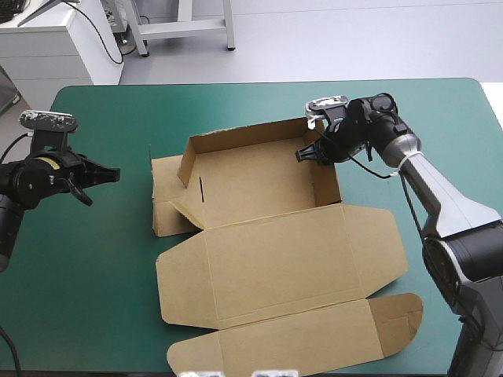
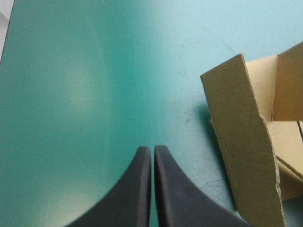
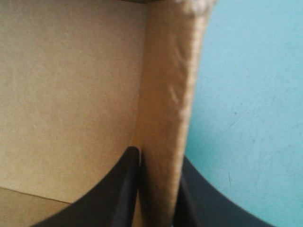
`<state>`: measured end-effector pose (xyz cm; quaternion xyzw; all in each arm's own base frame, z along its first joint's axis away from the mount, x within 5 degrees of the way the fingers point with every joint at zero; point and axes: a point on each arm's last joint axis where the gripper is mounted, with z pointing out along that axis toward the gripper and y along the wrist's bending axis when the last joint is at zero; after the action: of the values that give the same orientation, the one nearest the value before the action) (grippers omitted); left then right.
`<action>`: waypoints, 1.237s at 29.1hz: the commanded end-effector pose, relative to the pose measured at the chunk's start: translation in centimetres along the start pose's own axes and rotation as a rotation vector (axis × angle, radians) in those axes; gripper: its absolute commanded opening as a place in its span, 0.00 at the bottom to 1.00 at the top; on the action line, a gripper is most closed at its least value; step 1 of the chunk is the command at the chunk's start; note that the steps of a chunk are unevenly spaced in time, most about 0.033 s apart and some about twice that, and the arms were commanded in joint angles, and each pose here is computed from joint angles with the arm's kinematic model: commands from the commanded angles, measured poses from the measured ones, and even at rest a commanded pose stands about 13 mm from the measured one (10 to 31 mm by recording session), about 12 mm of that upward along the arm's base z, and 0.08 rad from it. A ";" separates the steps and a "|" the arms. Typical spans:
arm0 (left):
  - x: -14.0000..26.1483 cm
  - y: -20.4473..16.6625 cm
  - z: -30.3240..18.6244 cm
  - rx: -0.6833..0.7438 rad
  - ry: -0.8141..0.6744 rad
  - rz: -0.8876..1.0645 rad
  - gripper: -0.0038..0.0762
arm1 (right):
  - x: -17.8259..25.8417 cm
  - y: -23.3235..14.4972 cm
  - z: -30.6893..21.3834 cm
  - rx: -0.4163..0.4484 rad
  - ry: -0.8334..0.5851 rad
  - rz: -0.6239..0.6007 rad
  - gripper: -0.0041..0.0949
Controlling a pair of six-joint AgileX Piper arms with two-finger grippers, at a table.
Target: Fold the box
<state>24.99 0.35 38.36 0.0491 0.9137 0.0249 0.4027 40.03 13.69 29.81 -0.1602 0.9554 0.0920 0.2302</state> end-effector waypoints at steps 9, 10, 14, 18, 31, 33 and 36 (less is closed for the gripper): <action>-0.8 0.0 -1.0 0.002 -0.056 -0.004 0.05 | -3.0 0.2 -9.3 0.115 -0.201 -0.092 0.40; -0.7 0.0 -1.0 0.002 -0.054 -0.004 0.05 | -3.1 0.3 -10.0 0.121 -0.212 -0.095 0.40; -0.7 0.0 -1.0 0.006 -0.050 -0.006 0.05 | -3.2 0.4 -11.4 0.121 -0.203 -0.095 0.39; -0.6 -0.1 -1.0 0.007 -0.043 -0.006 0.05 | -3.0 0.4 -10.1 0.101 -0.137 -0.086 0.39; -0.4 -0.1 -1.0 0.011 -0.013 -0.006 0.04 | -3.1 0.2 -2.8 0.026 0.031 -0.069 0.39; -0.3 -0.1 -1.0 0.011 -0.010 -0.006 0.04 | -3.1 0.1 -2.0 0.034 0.048 -0.071 0.39; -0.3 -0.1 -1.0 0.012 -0.007 -0.006 0.04 | -3.0 0.0 -0.7 0.029 0.073 -0.067 0.39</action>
<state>24.67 0.27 37.68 0.0497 0.9293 0.0183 0.3654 42.77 14.57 29.40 -0.1881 0.9655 0.0631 0.1684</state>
